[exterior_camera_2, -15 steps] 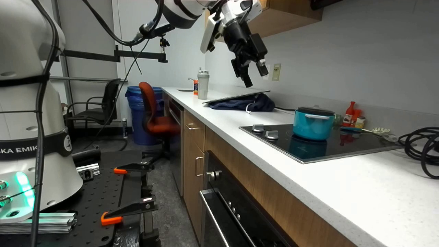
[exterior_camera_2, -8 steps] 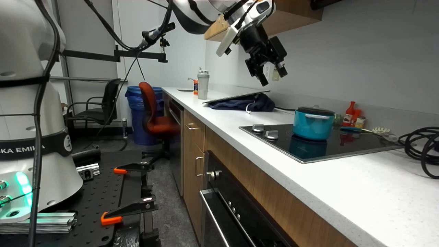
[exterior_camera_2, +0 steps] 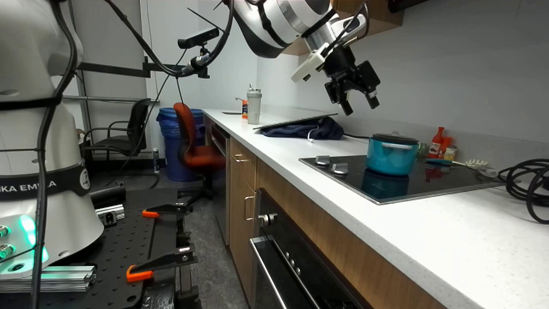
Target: Uncover the pot and put the lid on the counter
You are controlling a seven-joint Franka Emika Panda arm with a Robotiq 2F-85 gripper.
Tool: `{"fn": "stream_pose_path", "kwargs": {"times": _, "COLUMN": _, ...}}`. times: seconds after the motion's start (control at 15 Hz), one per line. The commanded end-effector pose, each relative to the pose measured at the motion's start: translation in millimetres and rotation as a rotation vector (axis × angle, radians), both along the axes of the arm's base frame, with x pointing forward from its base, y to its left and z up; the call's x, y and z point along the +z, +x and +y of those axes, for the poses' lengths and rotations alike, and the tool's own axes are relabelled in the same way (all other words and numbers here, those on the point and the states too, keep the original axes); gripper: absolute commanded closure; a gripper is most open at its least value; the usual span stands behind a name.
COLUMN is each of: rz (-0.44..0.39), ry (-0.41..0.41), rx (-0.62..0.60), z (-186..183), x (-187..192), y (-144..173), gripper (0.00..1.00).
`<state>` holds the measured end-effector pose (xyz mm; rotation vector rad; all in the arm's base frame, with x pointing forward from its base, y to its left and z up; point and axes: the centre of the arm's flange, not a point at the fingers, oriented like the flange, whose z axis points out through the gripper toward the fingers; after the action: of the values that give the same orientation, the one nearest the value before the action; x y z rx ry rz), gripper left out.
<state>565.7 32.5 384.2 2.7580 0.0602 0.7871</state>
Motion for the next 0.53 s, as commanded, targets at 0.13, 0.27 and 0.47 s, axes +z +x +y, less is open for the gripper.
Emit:
{"fn": "stream_pose_path", "kwargs": {"times": 0.13, "rz": -0.055, "ry": 0.009, "rx": 0.017, "z": -16.4, "x": -24.6, "y": 46.4, "gripper": 0.02}}
{"fn": "stream_pose_path", "kwargs": {"times": 0.27, "rz": -0.057, "ry": 0.015, "rx": 0.02, "z": -21.4, "x": -33.4, "y": 57.2, "gripper": 0.01}}
{"fn": "stream_pose_path", "kwargs": {"times": 0.47, "rz": -0.06, "ry": 0.029, "rx": 0.016, "z": -28.0, "x": -43.4, "y": 72.7, "gripper": 0.0}}
